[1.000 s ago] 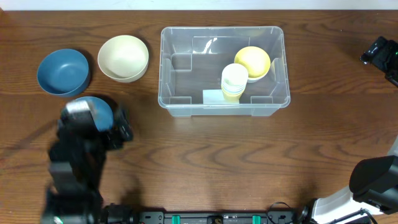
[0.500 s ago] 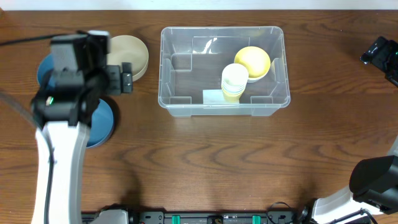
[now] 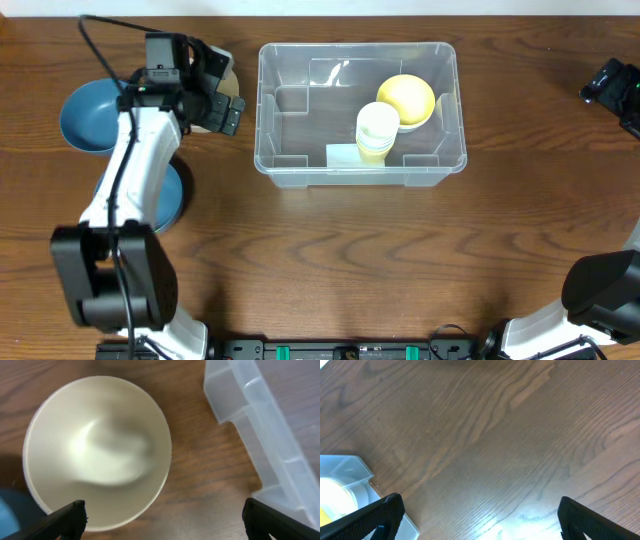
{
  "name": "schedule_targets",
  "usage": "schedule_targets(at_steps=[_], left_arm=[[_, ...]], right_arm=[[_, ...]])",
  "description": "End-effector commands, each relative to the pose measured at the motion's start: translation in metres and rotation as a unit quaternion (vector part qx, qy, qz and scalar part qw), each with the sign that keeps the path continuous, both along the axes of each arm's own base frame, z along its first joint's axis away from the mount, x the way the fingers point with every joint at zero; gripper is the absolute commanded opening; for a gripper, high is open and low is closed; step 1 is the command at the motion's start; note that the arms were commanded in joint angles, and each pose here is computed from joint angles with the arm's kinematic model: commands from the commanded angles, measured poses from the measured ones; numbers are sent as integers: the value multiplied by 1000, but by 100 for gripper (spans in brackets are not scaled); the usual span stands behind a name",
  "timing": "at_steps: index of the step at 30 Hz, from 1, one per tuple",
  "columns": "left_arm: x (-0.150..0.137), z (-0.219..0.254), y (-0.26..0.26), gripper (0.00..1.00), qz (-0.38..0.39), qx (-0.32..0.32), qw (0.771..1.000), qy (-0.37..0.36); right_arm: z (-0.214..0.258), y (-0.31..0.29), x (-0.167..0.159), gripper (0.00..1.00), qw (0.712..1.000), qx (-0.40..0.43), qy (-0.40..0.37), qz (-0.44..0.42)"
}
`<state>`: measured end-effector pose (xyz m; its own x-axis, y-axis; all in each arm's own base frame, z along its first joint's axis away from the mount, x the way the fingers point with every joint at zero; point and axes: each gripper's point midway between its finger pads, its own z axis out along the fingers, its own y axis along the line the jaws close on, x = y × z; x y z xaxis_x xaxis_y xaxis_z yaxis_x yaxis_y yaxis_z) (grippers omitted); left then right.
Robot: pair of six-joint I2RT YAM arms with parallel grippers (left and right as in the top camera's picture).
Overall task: Pack container
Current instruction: 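Move the left gripper over the cream bowl at the back left, then lower the left gripper and grasp the cream bowl rim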
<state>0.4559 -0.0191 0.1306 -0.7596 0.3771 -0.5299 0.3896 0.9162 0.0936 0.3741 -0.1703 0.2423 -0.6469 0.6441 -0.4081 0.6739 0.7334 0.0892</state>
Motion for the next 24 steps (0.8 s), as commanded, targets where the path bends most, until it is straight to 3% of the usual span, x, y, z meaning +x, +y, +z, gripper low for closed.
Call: schedule_targets(at_steps=[1,11,15,24], left_arm=[[6,-8,2,98,-41,26,999,-3],[6,-44,12,95,-27,50,998,38],[5,-49,16,82,-22,58,997,44],[4,-55,16,81,-22,58,997,47]], right_arm=[[5,-3,0,99,1000,-6,-4,-2],[5,-3,0,99,1000,-6,-4,-2],[5,-3,0,99,1000,-6,-4,-2],[5,-3,0,99,1000,-6,-4,-2]])
